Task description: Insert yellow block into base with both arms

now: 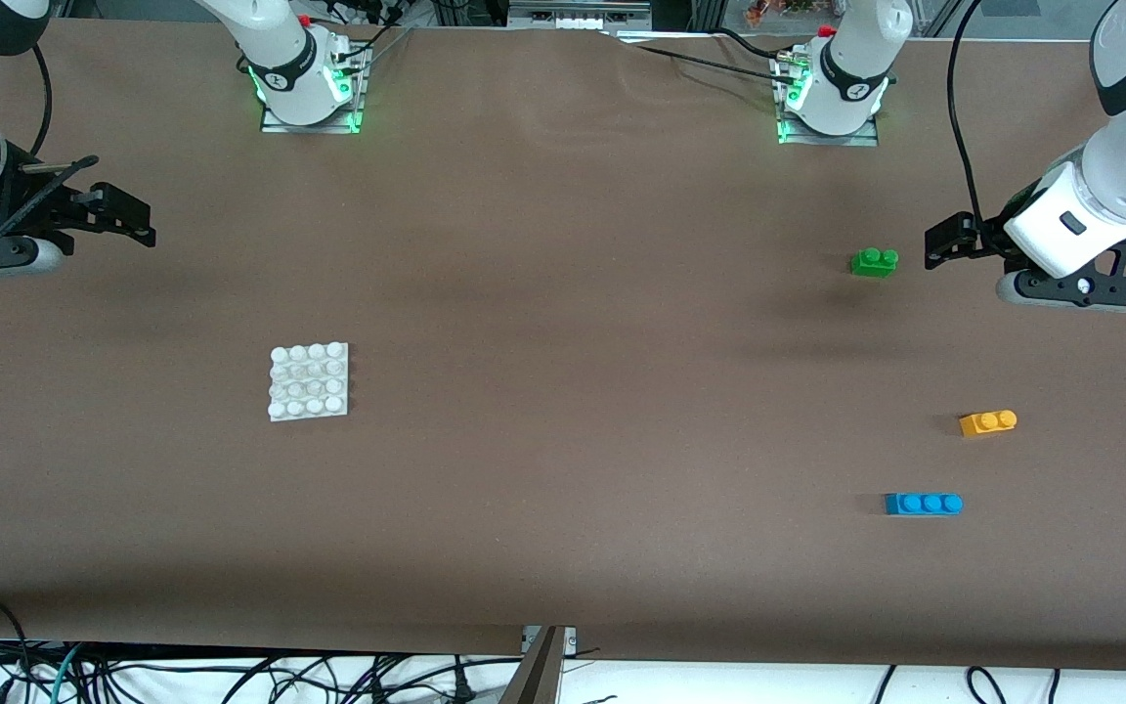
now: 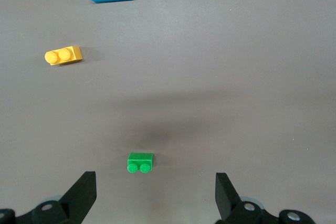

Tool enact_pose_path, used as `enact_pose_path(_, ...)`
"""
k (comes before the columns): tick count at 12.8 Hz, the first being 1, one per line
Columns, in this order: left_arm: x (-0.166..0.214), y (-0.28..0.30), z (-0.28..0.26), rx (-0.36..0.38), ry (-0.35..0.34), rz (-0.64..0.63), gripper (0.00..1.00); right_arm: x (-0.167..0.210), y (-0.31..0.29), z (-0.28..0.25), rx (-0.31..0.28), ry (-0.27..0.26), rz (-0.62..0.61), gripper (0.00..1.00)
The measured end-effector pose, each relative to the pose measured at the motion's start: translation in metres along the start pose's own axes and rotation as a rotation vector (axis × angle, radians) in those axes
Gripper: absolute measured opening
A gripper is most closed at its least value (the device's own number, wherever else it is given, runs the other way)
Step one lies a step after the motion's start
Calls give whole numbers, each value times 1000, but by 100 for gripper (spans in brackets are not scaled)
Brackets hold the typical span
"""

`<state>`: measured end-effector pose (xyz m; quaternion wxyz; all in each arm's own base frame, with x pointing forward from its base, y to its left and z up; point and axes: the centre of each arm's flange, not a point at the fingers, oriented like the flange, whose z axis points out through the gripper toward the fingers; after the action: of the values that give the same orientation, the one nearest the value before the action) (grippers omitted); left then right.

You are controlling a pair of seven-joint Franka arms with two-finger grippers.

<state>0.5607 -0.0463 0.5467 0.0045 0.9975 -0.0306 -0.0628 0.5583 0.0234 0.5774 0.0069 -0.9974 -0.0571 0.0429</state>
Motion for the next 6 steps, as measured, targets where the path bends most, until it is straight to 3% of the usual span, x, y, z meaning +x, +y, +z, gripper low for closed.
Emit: enact_pose_path(6, 0, 0, 0, 0, 0, 0, 100, 1, 1, 3, 0, -5, 1, 100)
